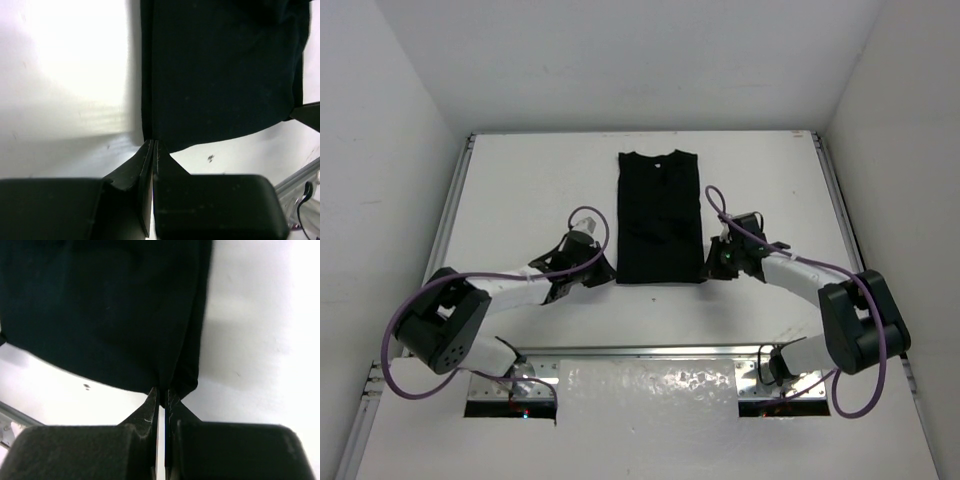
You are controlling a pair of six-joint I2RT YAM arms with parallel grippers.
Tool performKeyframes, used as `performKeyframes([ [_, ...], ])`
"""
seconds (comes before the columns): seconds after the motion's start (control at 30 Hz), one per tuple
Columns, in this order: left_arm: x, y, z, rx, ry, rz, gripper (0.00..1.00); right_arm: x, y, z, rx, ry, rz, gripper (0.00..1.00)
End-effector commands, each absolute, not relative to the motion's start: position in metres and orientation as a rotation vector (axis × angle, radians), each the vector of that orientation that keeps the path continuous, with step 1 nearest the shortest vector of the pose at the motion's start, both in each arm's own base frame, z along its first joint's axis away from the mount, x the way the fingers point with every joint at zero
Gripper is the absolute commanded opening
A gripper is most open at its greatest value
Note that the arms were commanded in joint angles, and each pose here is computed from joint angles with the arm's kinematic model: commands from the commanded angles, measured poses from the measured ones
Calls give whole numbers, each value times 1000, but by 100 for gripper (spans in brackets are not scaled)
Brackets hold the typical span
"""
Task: Fold and stack the t-shirts
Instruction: Fold the folded rectangular tshirt in 1/3 of the way, then grab one side of the 2/3 rectangular tshirt with both arms
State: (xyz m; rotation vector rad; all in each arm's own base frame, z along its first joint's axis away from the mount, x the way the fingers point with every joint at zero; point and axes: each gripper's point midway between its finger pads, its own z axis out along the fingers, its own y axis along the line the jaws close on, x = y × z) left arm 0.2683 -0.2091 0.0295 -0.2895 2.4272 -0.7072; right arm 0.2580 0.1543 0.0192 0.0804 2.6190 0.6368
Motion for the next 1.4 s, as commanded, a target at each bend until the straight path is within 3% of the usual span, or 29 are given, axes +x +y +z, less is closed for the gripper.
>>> performKeyframes([
  [0.0,263,-214,34,-288,2389,-744,0,247,140,7,184,2655,558,0],
  [0.1,249,-218,27,-267,2419,-718,0,237,144,0,192,2681,601,0],
  [0.2,238,-218,26,-265,2429,-729,0,227,147,2,162,2700,618,8],
  [0.23,233,-216,23,-266,2450,-719,0,227,147,5,153,2693,615,15],
  [0.27,236,-213,32,-274,2424,-712,0,230,148,15,141,2660,620,31],
  [0.3,238,-211,36,-277,2413,-694,4,228,147,20,129,2659,612,36],
  [0.33,239,-201,43,-297,2397,-639,22,232,145,27,129,2637,598,42],
  [0.37,244,-197,56,-304,2381,-601,32,242,147,46,117,2579,599,54],
  [0.4,249,-193,66,-313,2357,-573,51,243,145,52,104,2575,586,57],
  [0.47,265,-188,100,-328,2280,-532,61,258,150,75,82,2511,601,58],
  [0.57,285,-207,142,-313,2197,-611,59,276,170,90,11,2467,705,56],
  [0.67,301,-249,165,-228,2106,-842,50,294,206,100,-137,2379,934,39],
  [0.7,310,-264,166,-209,2075,-905,35,299,212,85,-158,2412,970,22],
  [0.73,306,-278,160,-185,2107,-978,27,315,219,93,-166,2389,994,14],
  [0.83,320,-297,141,-196,2165,-999,9,338,232,84,-142,2394,1115,0],
  [1.0,349,-317,115,-153,2219,-955,2,358,234,60,-87,2432,1099,0],
  [1.37,410,-285,29,-322,2381,-628,5,422,206,20,-19,2463,1034,0],
])
